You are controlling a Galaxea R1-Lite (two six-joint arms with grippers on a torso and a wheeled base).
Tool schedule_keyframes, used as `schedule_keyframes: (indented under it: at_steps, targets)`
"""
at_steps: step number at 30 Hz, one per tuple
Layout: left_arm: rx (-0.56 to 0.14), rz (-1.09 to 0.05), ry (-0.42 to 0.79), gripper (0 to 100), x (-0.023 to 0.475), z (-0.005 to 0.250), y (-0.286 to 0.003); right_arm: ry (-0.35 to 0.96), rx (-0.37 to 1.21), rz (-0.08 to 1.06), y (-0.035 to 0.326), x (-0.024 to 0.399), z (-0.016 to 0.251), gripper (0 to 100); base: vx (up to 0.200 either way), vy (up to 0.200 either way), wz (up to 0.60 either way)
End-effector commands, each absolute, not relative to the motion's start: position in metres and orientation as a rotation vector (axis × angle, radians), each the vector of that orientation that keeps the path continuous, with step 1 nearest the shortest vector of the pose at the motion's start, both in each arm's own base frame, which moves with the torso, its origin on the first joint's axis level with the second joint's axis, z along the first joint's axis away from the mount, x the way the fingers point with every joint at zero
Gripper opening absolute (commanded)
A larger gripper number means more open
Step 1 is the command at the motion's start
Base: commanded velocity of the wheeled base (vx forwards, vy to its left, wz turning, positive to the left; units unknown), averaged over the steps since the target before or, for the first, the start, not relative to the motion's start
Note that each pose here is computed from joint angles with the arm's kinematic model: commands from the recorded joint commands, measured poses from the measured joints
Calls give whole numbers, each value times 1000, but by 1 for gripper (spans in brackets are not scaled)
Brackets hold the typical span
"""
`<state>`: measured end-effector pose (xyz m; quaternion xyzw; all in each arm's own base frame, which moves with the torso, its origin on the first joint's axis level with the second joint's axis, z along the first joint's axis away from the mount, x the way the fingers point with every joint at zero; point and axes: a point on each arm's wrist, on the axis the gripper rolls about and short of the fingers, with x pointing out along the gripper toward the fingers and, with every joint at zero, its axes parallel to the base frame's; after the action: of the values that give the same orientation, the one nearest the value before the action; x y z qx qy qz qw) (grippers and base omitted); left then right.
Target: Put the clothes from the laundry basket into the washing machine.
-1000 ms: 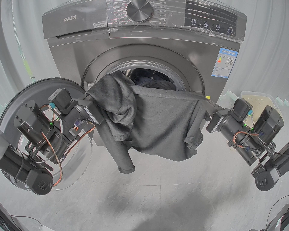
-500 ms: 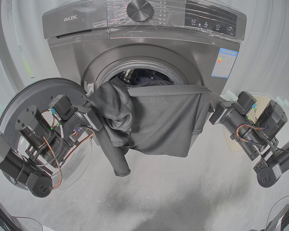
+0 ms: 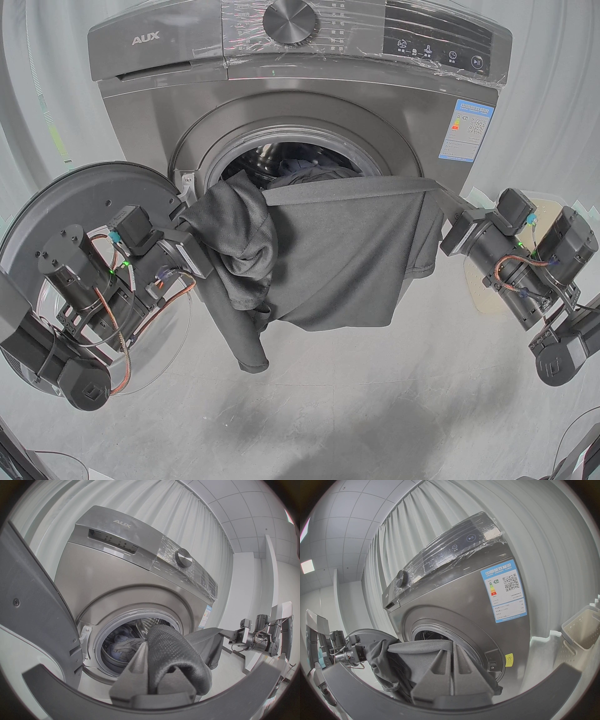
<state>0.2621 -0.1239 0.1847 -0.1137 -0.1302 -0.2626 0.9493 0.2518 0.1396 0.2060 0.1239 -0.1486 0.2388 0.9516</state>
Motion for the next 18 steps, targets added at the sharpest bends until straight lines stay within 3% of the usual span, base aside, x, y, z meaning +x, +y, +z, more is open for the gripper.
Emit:
schedule_keyframes:
  at_steps: [1,18]
  targets:
    - [-235,-530,-274,0,262,187,-123,-299,249,476,137,254,205,0,0,0,0]
    - [-250,-534,-345,0,258,206,-120,-306,251,476,138,255,206,0,0,0,0]
